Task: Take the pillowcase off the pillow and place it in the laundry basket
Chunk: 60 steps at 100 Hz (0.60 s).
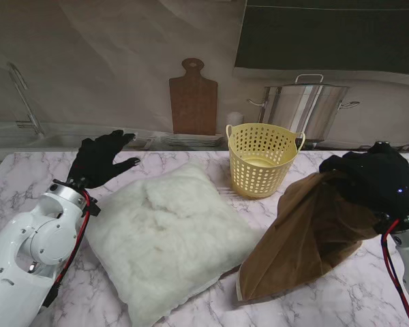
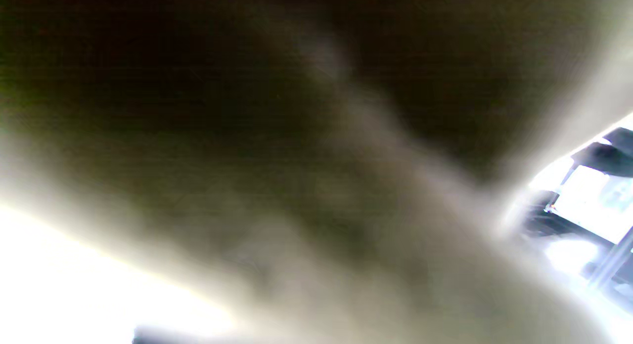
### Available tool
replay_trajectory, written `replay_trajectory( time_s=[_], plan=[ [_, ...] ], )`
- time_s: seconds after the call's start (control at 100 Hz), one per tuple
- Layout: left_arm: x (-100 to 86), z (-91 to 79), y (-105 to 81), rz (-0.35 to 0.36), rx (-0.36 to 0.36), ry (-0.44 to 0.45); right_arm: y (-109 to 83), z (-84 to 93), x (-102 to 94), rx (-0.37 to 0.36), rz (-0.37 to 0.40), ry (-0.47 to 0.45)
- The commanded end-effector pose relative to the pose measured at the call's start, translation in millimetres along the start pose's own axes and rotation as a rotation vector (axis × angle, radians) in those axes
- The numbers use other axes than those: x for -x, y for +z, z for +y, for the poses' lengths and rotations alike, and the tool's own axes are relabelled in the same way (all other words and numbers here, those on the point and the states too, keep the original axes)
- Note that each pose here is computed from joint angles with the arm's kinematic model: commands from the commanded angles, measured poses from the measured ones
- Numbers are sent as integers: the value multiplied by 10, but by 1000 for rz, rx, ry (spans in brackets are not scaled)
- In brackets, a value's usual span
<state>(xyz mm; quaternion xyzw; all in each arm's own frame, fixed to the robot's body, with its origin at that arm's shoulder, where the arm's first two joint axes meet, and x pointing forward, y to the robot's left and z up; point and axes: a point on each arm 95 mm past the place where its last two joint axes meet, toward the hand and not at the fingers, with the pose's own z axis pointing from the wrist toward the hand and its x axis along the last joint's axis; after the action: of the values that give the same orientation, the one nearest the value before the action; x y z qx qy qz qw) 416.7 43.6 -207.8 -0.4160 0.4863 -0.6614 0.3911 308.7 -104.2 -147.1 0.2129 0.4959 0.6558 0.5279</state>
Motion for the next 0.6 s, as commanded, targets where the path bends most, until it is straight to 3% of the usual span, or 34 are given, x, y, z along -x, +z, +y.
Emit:
replay_trajectory(
  time_s=[0.0,0.34,0.59],
  plan=[
    [-108,129,-7,17,21,-47,51,-85,-111,-1,23,26],
    [-245,463,5,7,81,-128,-58,-897,-704,-187,60,157],
    [-217,596,-11,-17,127,-142,-396,-1141,-803,-349,-6,157]
  ],
)
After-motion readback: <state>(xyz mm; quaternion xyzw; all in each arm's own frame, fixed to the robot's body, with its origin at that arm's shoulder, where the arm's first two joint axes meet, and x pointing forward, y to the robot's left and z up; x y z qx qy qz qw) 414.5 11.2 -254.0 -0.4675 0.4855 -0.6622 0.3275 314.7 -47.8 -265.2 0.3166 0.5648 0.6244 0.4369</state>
